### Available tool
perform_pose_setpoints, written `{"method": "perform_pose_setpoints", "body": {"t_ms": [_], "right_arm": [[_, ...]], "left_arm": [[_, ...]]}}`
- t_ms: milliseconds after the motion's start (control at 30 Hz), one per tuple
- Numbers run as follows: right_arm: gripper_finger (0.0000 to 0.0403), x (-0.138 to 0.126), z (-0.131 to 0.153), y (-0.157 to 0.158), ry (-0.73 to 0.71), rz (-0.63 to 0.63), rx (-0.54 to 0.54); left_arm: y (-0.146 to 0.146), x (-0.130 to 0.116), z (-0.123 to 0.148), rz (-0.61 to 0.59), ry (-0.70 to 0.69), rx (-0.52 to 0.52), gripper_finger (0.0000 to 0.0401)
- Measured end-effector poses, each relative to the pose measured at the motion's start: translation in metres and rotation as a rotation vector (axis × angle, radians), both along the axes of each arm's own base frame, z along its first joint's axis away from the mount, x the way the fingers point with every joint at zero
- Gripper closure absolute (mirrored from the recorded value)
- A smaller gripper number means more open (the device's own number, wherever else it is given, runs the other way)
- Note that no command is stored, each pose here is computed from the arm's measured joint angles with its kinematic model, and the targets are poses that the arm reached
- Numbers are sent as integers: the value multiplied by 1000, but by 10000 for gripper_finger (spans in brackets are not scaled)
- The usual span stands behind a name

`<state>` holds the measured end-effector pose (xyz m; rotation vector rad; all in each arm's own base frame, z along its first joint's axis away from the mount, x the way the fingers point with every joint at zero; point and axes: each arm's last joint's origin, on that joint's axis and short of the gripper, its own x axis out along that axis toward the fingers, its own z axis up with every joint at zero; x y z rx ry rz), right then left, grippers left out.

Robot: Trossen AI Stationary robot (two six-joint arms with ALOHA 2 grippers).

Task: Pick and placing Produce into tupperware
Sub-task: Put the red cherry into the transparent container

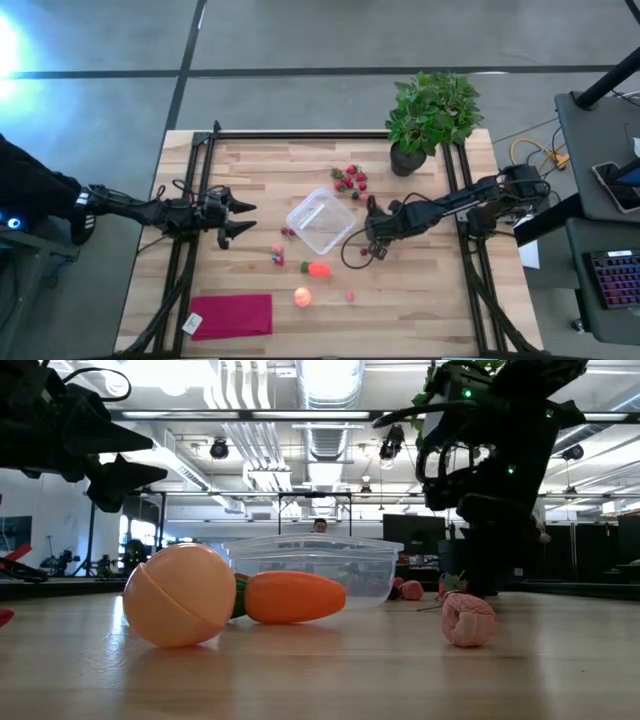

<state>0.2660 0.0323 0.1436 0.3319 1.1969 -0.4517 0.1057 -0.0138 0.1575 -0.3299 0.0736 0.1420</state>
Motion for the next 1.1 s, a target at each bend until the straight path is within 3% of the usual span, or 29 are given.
{"method": "perform_pose_setpoints", "body": {"t_ms": [167, 333, 500, 700, 867, 1100], "right_arm": [[340, 10, 23, 20, -37, 80, 89], [339, 29, 70, 44, -145, 162, 156], [337, 64, 108, 23, -274, 128, 109], [319, 101, 90, -17, -168, 99, 121], [281, 117, 66, -26, -29, 106, 113], [200, 123, 87, -24, 7, 136, 61]], "left_arm": [[0, 0, 0, 0, 0, 0, 154], [0, 0, 0, 0, 0, 0, 154], [0, 0, 0, 0, -2, 0, 154], [0, 0, 0, 0, 0, 0, 154], [0, 0, 0, 1, -1, -1, 154], [0, 0, 0, 0, -1, -1, 154]]}}
